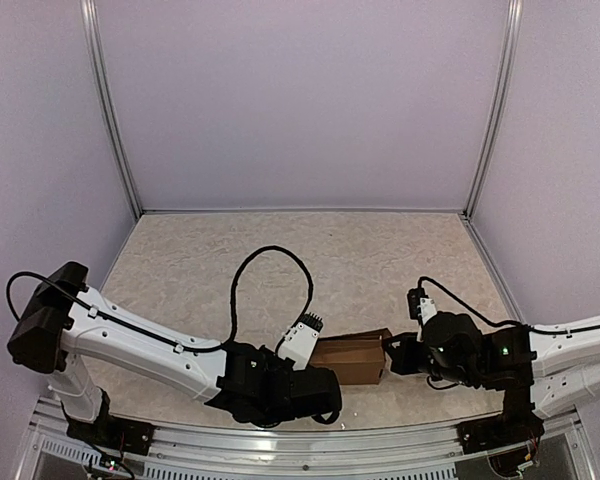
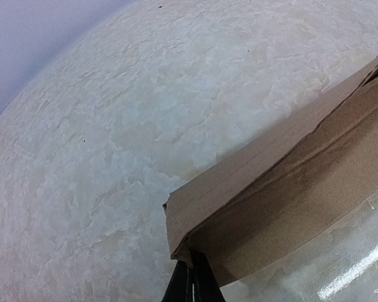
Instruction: Fold the paper box
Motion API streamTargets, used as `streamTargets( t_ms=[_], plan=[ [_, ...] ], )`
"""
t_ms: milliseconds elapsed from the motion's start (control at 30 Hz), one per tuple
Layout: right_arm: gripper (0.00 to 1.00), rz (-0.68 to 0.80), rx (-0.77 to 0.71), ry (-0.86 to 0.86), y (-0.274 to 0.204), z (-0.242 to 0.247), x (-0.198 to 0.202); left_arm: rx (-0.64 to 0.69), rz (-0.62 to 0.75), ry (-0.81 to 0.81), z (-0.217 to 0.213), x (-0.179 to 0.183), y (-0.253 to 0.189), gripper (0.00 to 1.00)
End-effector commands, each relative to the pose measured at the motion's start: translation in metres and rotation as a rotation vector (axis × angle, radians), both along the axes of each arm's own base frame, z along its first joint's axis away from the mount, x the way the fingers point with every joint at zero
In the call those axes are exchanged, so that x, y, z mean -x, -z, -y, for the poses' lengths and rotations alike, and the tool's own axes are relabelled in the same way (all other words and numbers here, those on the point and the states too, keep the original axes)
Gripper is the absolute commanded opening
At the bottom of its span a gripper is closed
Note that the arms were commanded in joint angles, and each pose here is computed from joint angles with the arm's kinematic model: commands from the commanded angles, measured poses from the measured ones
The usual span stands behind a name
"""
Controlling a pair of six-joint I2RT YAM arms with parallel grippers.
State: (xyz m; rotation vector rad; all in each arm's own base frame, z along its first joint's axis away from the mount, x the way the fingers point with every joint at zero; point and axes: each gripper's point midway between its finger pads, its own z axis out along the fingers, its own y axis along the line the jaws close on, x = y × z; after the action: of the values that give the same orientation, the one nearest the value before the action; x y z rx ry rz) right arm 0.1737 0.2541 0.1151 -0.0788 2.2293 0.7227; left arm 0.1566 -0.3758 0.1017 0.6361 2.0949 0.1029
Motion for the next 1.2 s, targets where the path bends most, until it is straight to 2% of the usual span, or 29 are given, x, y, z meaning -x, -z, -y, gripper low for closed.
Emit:
streamTargets(
  t_ms=[0, 767, 1167],
  plan=[
    [0.0, -0.072, -0.001, -0.035, 0.003, -0.002, 0.012, -0.042, -0.066, 0.033, 0.005, 0.011, 0.023, 0.0],
    [0.0, -0.118, -0.105, 0.033, -0.009, -0.001, 0.01, -0.051, -0.075, 0.031, 0.006, 0.012, 0.027, 0.0],
    [0.0, -0.119, -0.095, 0.042, -0.01, 0.001, 0.01, -0.054, -0.075, 0.034, 0.007, 0.012, 0.027, 0.0]
  ],
)
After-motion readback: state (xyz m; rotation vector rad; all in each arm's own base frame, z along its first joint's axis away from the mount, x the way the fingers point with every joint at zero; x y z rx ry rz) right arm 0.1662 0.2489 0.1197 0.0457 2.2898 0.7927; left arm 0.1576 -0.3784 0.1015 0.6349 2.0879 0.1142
